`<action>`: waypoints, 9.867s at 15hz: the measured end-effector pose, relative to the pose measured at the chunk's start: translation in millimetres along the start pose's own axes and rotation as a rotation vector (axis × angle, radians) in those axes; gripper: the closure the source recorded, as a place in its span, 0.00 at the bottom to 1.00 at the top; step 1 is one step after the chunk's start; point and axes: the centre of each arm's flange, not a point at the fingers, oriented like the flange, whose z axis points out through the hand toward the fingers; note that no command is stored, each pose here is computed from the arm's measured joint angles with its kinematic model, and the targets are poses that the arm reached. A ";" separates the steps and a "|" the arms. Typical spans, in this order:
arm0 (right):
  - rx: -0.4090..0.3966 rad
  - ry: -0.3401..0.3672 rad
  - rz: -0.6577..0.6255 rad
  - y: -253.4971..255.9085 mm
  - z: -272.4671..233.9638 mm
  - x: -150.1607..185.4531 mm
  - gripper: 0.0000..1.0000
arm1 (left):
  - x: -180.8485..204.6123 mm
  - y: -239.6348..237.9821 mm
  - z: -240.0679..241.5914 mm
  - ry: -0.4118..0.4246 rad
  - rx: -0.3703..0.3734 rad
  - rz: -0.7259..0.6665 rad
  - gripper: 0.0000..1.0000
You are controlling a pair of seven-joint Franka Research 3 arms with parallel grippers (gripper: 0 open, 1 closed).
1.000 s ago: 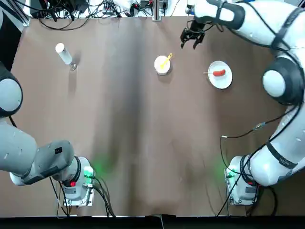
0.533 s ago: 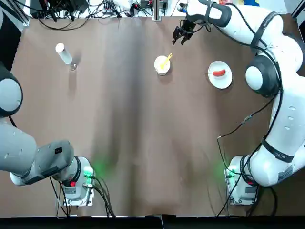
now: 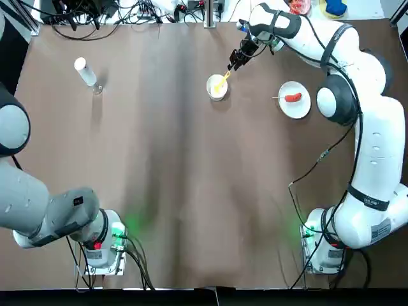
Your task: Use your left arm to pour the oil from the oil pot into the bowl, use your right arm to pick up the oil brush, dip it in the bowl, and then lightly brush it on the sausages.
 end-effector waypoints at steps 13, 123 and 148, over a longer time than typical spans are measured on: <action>0.010 -0.010 -0.060 6.5 38.8 -0.4 0.55 | -0.1 0.2 1.9 -0.004 0.001 0.000 0.00; -0.467 -0.491 0.203 103.6 -144.1 -68.6 0.95 | -11.4 -26.9 -11.7 0.006 0.009 -0.048 0.00; 0.132 -0.009 0.620 -4.4 -13.5 -4.2 0.95 | -1.2 -29.8 7.1 0.010 0.003 -0.048 0.00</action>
